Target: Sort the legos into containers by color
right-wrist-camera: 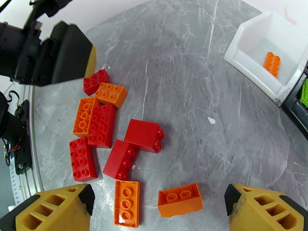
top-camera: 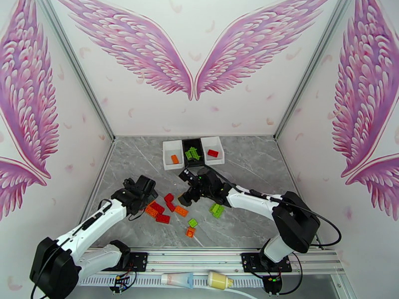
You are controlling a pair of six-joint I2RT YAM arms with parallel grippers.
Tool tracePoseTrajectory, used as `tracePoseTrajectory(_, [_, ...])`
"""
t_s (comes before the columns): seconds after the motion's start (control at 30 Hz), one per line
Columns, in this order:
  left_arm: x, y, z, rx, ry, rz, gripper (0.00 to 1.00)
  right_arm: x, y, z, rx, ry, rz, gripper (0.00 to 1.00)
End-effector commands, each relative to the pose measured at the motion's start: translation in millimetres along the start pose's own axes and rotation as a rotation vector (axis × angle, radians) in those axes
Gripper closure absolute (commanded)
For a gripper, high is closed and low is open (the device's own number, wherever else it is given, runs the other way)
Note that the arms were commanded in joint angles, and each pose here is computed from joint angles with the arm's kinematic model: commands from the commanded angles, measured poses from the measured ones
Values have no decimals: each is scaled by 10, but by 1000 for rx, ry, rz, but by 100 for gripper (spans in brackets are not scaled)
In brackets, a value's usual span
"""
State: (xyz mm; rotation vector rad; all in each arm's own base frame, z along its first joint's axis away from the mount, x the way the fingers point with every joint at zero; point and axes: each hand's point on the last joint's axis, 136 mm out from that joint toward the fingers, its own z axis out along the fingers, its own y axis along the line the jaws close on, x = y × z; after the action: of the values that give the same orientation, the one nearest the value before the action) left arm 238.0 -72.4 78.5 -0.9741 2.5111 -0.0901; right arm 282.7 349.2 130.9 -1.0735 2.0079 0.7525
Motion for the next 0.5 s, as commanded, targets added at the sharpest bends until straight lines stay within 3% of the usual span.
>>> tracePoseTrajectory(0.0, [138, -9, 147, 1, 50, 1, 17, -203, 80, -52, -36, -86, -21, 5])
tracePoseTrajectory(0.2, [124, -27, 223, -33, 59, 58, 25, -184, 200, -3, -119, -103, -3, 4])
tracePoseTrajectory(0.47, [85, -81, 438, -56, 93, 117, 25, -241, 278, 31, -176, -127, -20, 3])
